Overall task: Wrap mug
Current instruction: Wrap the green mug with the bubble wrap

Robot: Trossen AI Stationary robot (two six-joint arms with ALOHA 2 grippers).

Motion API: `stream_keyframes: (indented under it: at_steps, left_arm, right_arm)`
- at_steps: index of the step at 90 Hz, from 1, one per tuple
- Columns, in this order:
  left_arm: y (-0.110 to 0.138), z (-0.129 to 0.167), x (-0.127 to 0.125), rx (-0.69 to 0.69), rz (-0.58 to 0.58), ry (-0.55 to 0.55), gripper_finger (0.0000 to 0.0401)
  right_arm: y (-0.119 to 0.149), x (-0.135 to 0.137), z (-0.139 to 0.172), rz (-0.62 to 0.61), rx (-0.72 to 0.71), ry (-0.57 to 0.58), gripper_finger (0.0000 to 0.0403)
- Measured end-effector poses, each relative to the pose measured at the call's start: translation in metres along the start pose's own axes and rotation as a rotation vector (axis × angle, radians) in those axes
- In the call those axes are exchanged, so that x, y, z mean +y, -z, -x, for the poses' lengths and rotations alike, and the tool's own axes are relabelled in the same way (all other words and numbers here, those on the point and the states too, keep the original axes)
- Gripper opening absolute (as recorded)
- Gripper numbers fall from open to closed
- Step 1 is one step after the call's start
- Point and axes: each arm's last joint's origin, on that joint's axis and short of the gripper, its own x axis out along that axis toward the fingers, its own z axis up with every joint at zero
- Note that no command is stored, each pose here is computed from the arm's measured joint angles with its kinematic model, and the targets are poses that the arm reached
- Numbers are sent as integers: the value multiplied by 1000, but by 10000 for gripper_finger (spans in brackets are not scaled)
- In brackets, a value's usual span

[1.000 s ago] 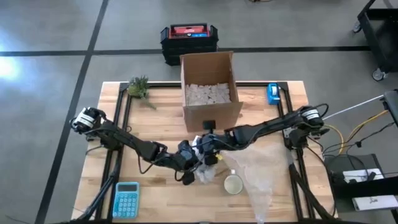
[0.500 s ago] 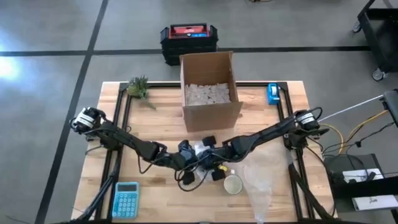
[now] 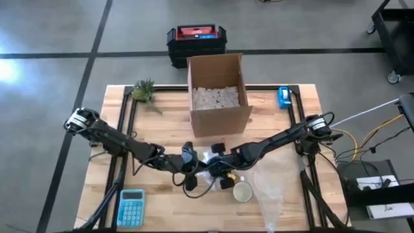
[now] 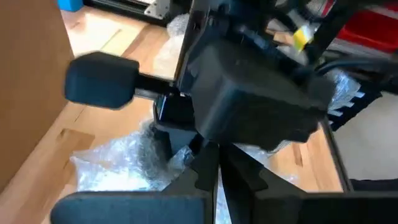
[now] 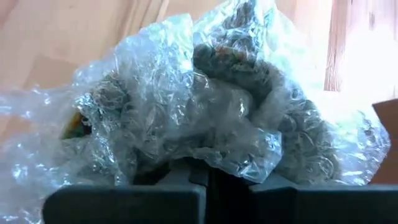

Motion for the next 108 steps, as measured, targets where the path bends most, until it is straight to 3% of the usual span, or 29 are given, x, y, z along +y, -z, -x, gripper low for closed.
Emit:
stream_keyframes:
  at_steps: [28, 53, 66, 74, 96, 108]
  left_arm:
    - [30, -42, 7, 68, -25, -55, 1]
    - [28, -39, 7, 70, -34, -47, 1]
    - [26, -38, 7, 61, -38, -43, 1]
    - [26, -38, 7, 60, -37, -42, 1]
    - [22, -34, 6, 47, -32, -30, 1]
    - [11, -23, 2, 16, -16, 16, 1]
  right_arm:
    - [-1, -1, 6, 0, 0, 3, 2]
    - [-5, -8, 57, 2, -47, 8, 2]
    - [-13, -14, 65, -20, -140, 20, 2]
    - [-16, -14, 56, -24, -166, 22, 2]
    - [6, -4, 2, -58, -3, -33, 2]
    - [9, -3, -7, -68, 25, -37, 2]
